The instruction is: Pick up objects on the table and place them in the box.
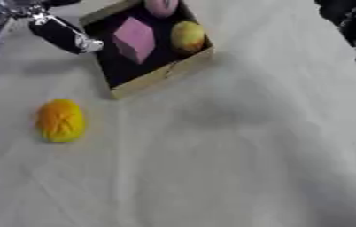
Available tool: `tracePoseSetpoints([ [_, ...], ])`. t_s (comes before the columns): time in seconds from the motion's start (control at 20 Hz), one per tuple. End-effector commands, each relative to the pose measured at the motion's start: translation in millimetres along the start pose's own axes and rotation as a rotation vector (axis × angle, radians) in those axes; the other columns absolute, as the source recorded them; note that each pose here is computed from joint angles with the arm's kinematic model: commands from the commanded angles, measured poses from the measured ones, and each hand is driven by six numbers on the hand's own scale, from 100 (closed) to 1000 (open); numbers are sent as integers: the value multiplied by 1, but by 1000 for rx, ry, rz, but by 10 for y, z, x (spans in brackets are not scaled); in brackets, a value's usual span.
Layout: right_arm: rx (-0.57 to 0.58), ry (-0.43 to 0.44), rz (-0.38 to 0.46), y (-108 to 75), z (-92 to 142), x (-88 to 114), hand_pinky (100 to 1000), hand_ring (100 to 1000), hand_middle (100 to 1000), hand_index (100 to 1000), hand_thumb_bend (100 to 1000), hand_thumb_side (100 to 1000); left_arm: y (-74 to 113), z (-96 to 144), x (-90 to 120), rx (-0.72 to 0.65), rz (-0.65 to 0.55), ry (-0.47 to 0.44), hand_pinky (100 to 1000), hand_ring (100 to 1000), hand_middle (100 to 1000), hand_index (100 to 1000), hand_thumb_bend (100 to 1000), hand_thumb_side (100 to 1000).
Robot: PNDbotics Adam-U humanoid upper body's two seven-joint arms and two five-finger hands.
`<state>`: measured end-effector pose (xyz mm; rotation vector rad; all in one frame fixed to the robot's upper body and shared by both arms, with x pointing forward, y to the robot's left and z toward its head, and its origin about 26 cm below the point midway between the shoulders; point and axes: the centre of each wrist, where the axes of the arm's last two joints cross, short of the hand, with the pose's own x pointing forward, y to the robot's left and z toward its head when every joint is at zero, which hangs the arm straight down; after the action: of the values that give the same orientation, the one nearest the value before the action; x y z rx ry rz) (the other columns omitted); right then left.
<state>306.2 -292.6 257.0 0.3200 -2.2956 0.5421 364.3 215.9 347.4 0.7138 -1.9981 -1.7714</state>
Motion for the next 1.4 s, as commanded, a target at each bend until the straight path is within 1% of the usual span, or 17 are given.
tracePoseSetpoints([
  [0.05,0,-20,29,-42,-8,105,1000,906,587,798,100,525,234,413,211,51,-75,-2,895,908,777,903,258,100],
  [0.1,-1,-22,31,-45,-10,108,1000,906,587,798,100,523,213,551,264,43,-88,13,896,911,781,903,279,100],
  [0.15,-2,-25,33,-50,-10,113,1000,905,587,798,100,520,171,681,280,24,-98,41,897,902,792,908,325,103],
  [0.2,-5,-28,37,-56,-10,117,1000,905,587,798,100,519,106,814,247,1,-105,80,896,897,794,910,329,105],
  [0.3,-13,-32,42,-68,-3,122,1000,905,587,797,100,519,-49,1045,156,-46,-112,162,885,846,790,914,353,128],
  [0.35,-17,-35,43,-71,-2,124,1000,905,587,797,100,519,-135,1144,116,-72,-108,202,886,846,791,914,360,132],
  [0.4,-19,-37,43,-71,-4,125,1000,905,586,797,100,479,-210,1227,85,-96,-103,238,889,848,791,914,498,100],
  [0.45,-19,-39,43,-69,-7,126,1000,905,587,797,100,518,-269,1294,62,-112,-98,267,893,852,793,914,367,137],
  [0.5,-19,-41,41,-67,-10,126,1000,905,587,797,100,518,-312,1348,44,-123,-95,290,894,853,793,914,367,137],
  [0.55,-19,-42,41,-65,-12,125,1000,905,587,797,100,518,-343,1390,31,-131,-93,308,900,860,797,915,380,141],
  [0.7,-21,-43,38,-62,-14,124,1000,905,586,797,100,517,-413,1472,9,-157,-80,347,904,866,802,922,360,141],
  [0.85,-21,-46,36,-58,-15,121,1000,904,586,797,100,513,-429,1498,1,-170,-73,358,908,871,807,924,371,142],
  [1.0,-28,-45,37,-63,-2,116,1000,904,586,797,100,512,-442,1526,-7,-174,-67,377,911,874,810,928,362,139],
  [1.05,-30,-45,38,-64,2,114,1000,904,586,796,100,512,-446,1535,-9,-174,-64,384,918,880,817,936,362,160],
  [1.2,-35,-46,38,-67,8,113,1000,904,586,796,100,512,-457,1559,-16,-181,-57,411,929,890,827,942,385,180],
  [1.25,-36,-45,37,-66,9,112,1000,904,586,796,100,512,-458,1564,-17,-182,-57,420,936,895,830,941,407,200],
  [1.4,-37,-45,36,-64,9,110,1000,904,585,796,100,512,-477,1589,-23,-198,-53,455,944,902,836,944,437,254],
])
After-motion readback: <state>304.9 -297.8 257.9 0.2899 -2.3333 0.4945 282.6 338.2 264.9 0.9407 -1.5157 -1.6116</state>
